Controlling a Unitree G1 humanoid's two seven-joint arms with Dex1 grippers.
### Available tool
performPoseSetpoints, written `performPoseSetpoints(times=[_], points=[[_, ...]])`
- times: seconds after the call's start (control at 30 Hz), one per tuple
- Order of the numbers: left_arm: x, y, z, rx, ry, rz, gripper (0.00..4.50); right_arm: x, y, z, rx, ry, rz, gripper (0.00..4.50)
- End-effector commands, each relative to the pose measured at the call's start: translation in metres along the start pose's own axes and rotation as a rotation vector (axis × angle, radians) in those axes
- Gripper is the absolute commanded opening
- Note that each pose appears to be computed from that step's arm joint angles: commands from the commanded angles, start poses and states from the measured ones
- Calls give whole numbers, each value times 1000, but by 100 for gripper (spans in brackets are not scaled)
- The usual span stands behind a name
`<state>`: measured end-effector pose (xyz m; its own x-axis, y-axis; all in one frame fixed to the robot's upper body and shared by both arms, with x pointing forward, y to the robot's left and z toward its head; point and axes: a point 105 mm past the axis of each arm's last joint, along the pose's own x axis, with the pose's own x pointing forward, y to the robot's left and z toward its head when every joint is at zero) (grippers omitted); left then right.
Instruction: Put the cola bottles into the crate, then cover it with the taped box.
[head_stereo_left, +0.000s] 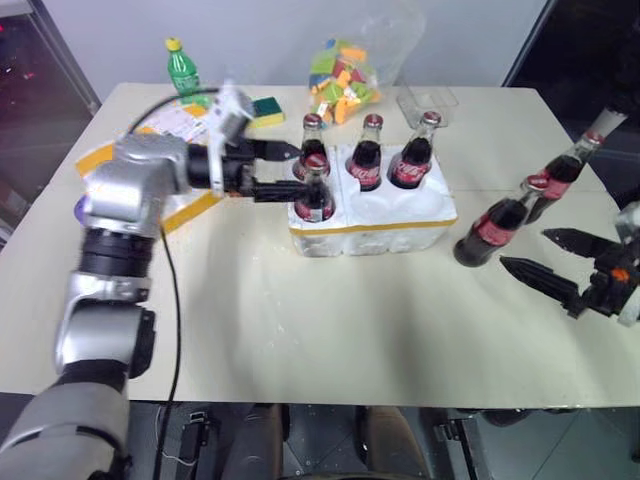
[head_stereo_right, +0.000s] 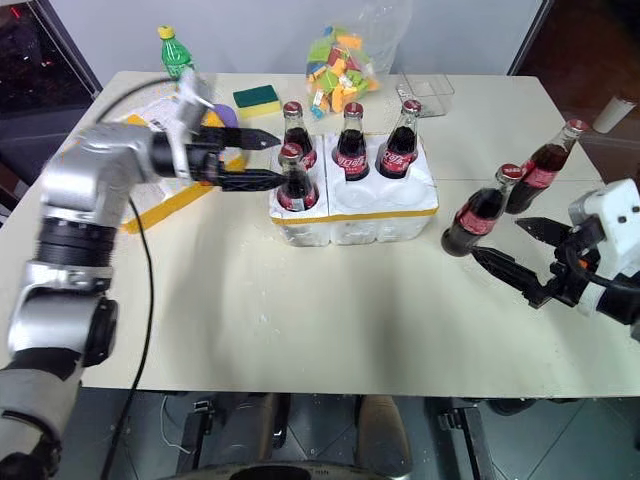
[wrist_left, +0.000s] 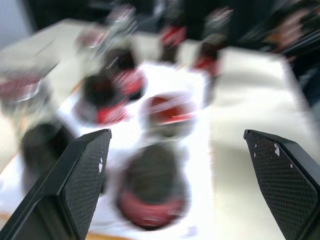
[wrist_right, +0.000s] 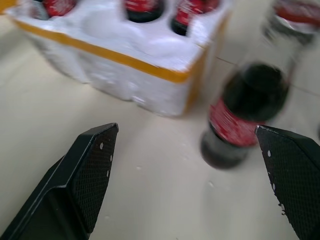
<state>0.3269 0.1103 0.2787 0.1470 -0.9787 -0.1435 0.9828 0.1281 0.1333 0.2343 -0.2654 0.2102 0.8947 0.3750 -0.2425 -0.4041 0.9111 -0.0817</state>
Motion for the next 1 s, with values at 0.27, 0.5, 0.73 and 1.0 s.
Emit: performPoseSetpoints(times=[0.27, 0.5, 0.73, 1.0], points=[[8, -61, -2, 4, 25, -128, 445, 28, -20, -14, 88, -84, -144, 450], [22, -66, -8, 18, 2, -82, 445, 50, -31, -18, 139, -99, -134, 450], [24, -65, -7, 21, -4, -70, 445, 79, -35, -20, 170, -118, -111, 450], [28, -64, -11, 33, 2, -60, 450, 101, -44, -23, 176, -124, -126, 398]])
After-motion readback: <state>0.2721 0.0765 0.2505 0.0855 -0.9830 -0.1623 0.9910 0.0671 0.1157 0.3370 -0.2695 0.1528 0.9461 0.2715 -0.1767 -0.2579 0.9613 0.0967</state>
